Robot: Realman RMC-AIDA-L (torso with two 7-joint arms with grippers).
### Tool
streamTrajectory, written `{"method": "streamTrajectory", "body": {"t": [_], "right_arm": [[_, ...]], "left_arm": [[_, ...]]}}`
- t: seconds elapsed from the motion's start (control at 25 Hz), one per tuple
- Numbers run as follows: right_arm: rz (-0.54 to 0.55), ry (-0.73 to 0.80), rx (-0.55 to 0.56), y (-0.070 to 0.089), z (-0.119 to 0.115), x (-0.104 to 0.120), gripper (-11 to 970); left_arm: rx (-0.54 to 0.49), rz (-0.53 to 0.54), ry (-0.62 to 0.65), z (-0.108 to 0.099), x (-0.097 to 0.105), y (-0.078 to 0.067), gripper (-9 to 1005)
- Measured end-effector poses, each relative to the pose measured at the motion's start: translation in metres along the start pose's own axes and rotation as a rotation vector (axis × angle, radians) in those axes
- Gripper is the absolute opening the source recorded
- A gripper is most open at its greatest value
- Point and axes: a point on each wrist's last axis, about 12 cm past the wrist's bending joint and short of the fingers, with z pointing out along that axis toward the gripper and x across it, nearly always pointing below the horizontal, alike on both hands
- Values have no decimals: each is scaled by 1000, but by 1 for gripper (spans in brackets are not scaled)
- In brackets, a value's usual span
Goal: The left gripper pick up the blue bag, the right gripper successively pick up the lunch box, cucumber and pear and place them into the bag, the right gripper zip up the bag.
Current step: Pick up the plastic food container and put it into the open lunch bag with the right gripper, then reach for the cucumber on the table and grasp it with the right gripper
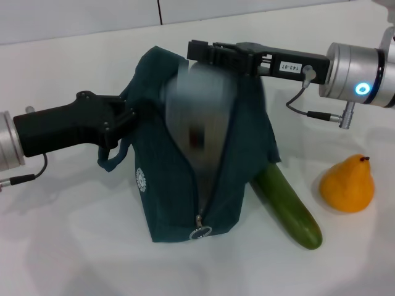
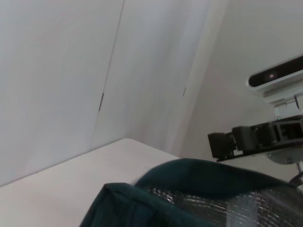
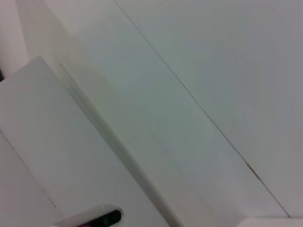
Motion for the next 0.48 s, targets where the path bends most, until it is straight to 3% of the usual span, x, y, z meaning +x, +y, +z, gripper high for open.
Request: {"method": "streamTrajectory", "body": {"t": [0.24, 0.48], "right_arm": [[-43, -48, -34, 4, -6, -6, 255], [-57, -129, -76, 11, -23, -14, 465]], "left_arm": [[-1, 0, -1, 0, 0, 0, 45], [-14, 1, -6, -2, 0, 1, 45]]}}
